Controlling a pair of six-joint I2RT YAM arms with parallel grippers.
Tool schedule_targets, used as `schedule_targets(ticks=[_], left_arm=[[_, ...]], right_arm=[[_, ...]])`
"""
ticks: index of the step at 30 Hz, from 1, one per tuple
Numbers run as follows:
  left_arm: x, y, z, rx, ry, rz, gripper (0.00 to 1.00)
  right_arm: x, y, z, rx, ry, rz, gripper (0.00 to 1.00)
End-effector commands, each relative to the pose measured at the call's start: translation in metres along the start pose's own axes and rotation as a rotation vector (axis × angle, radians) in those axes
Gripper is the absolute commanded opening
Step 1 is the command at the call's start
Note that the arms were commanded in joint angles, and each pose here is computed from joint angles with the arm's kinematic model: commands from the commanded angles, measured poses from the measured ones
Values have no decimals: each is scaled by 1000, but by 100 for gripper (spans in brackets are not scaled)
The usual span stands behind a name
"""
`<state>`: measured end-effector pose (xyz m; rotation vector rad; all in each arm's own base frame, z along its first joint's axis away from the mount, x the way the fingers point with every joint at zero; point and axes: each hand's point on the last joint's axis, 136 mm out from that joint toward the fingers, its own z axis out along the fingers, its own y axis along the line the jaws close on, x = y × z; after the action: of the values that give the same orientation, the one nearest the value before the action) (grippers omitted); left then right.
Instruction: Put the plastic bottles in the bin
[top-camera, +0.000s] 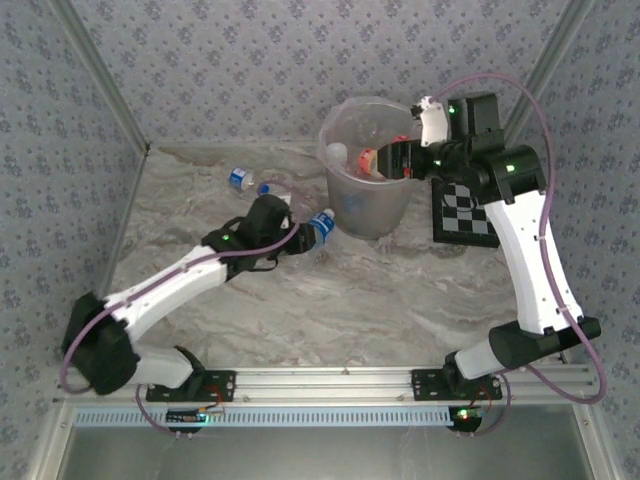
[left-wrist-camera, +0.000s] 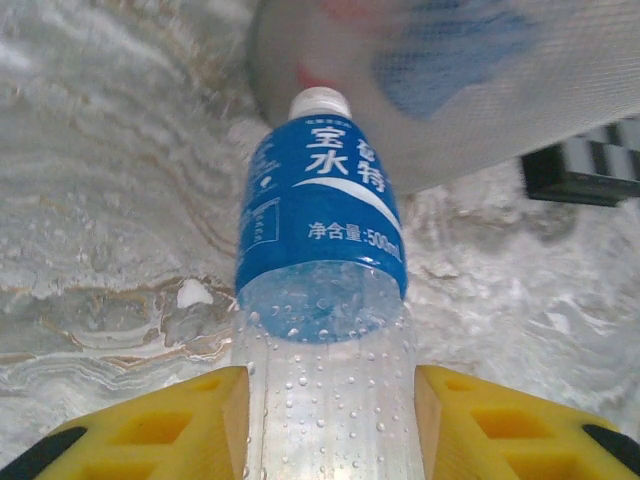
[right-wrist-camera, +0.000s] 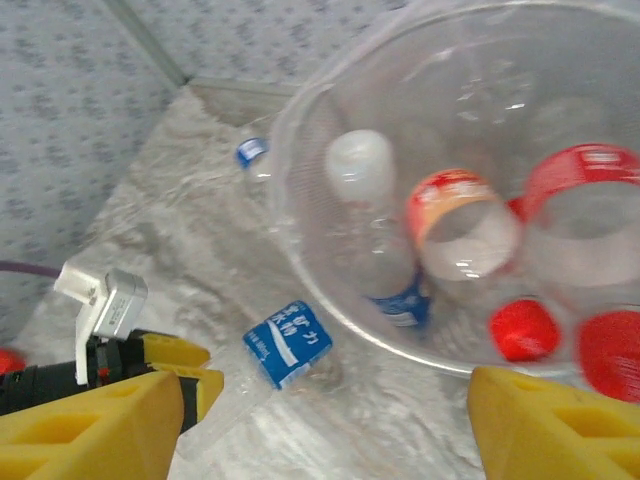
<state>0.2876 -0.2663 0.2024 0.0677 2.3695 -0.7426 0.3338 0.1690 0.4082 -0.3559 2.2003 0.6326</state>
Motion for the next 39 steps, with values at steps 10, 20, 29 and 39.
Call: schedule_targets(ticks=[10, 20, 29, 39], left_arm=[[-35, 17, -77, 85, -260, -2, 44], [-51, 10, -80, 158, -361, -76, 45], [-60, -6, -89, 297, -435, -149, 45], [-66, -29, -100, 450, -463, -180, 45]], right_arm=[[56, 49, 38, -138, 90, 147, 72], [120, 86, 94, -295, -53, 481, 84], [99, 105, 120, -422, -64, 638, 96], [72, 106, 146, -461, -79, 656, 96]])
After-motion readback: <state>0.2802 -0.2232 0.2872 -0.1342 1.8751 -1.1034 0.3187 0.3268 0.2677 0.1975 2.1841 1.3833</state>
